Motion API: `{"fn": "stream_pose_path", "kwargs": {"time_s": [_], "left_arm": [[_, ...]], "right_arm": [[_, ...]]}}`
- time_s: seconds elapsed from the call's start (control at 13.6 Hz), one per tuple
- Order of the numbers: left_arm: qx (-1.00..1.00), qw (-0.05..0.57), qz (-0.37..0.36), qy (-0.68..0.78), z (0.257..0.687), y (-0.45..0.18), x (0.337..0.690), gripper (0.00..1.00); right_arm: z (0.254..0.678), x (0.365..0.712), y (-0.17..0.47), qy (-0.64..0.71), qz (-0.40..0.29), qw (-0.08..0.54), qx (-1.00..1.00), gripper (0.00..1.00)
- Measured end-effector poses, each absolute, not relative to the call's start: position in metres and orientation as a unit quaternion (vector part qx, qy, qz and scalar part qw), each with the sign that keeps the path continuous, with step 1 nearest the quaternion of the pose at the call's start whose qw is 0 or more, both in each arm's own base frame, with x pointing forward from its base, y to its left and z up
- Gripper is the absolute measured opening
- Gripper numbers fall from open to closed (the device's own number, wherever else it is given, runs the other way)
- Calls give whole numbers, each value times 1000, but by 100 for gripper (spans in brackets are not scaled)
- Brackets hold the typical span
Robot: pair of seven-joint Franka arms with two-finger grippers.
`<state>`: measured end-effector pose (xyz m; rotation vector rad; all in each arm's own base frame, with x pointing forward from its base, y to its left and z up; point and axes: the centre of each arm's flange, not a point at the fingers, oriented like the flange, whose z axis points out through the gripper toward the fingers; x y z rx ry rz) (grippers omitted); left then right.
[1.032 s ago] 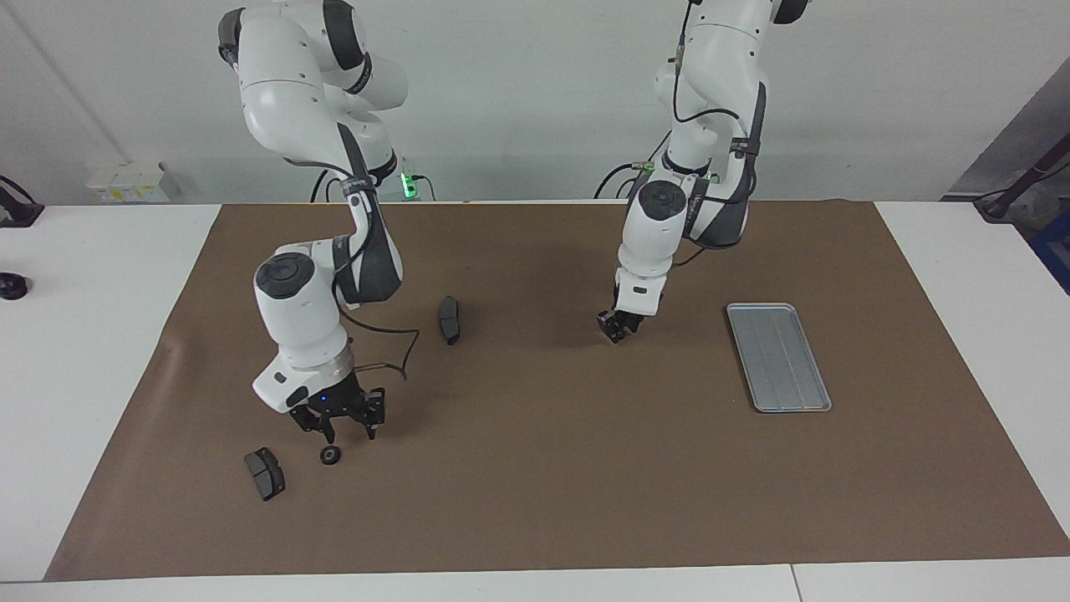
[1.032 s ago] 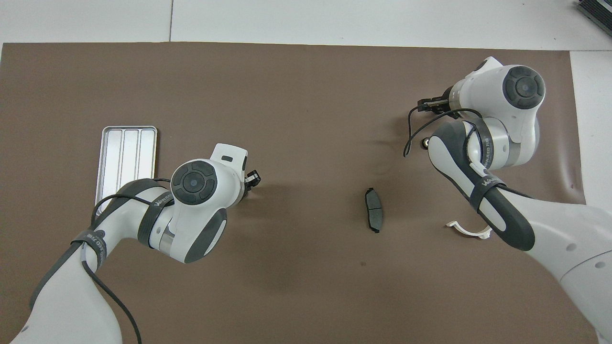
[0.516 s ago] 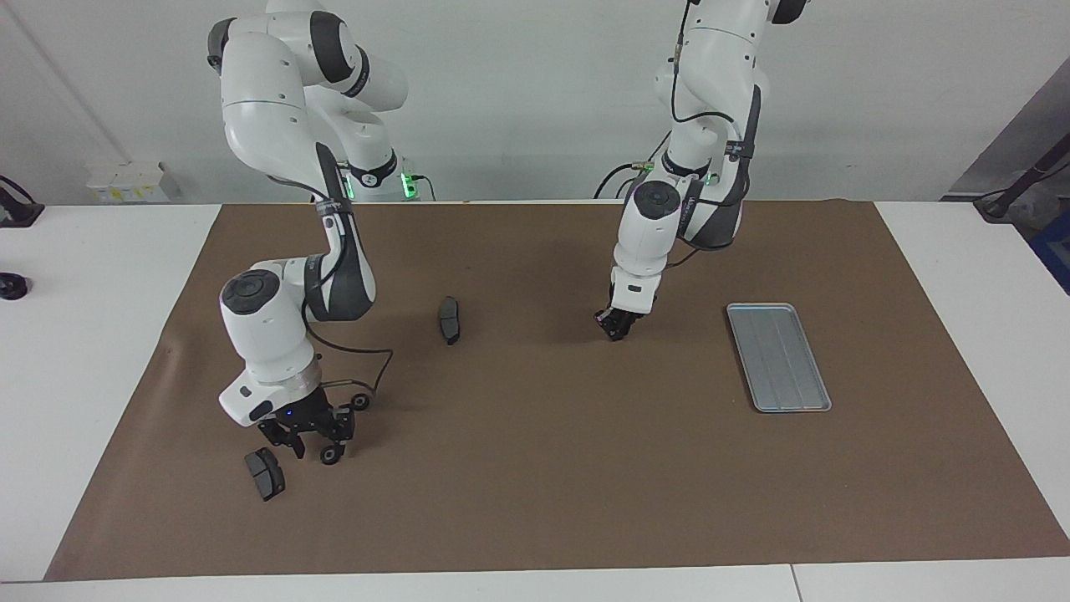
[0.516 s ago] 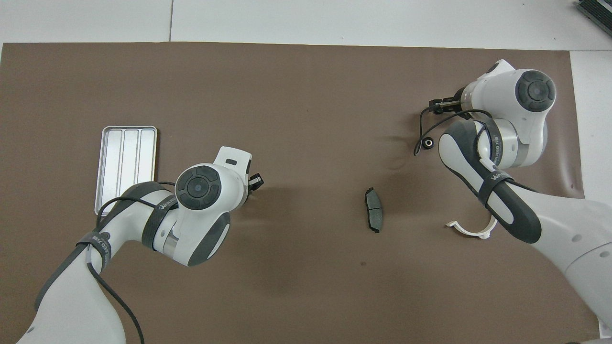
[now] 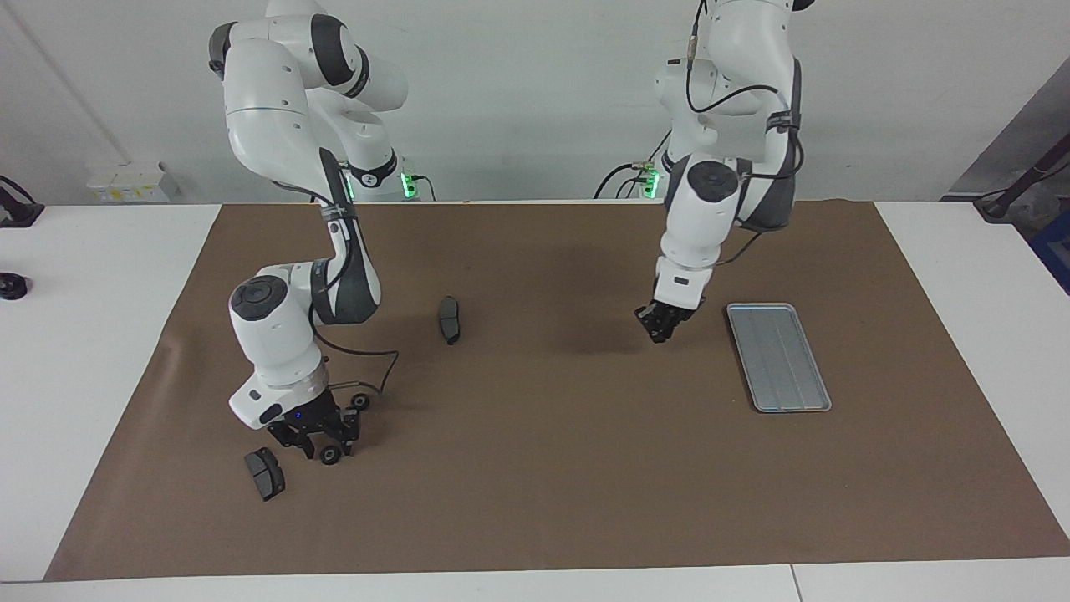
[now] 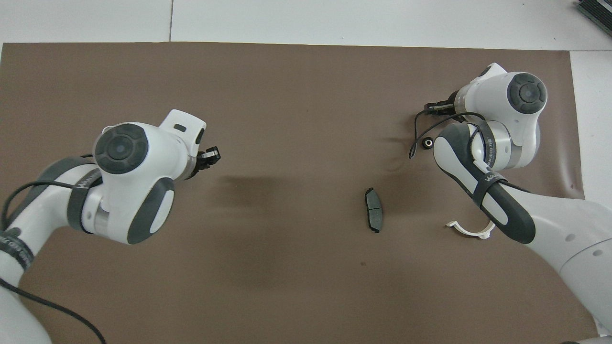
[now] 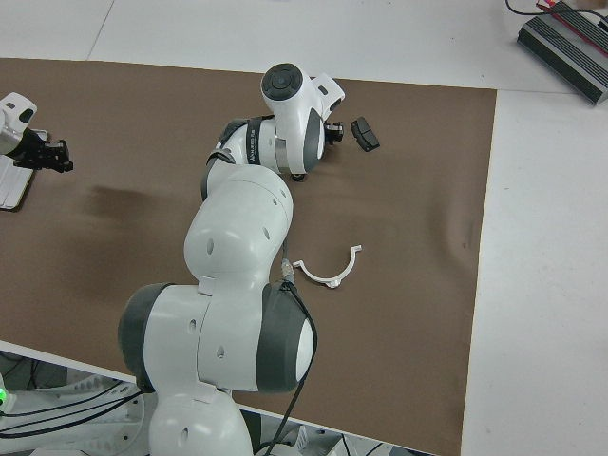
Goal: Pick bearing gear from pile to tray
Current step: 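Carry the gear to the tray with the left gripper while the right gripper reaches gears, then set the gear on the tray with the left gripper while the right gripper grasps another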
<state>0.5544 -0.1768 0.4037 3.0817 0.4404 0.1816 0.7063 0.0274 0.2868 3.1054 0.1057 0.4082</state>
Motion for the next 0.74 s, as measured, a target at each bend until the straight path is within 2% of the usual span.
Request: {"fn": "stream_pose_path", "kwargs": {"time_s": [0.22, 0.29, 0.52, 0.74], "left_arm": [[993, 9, 51, 107, 433, -94, 573, 23], [995, 13, 46, 93, 431, -70, 576, 23], [997, 18, 32, 63, 416, -8, 575, 23], [998, 17, 29, 60, 381, 7, 559, 23]], "right_arm": [[285, 705, 29, 35, 129, 4, 991, 53], [286, 706, 29, 35, 130, 4, 991, 45], [287, 706, 29, 35, 131, 4, 991, 35], [287, 706, 29, 35, 131, 4, 991, 35]]}}
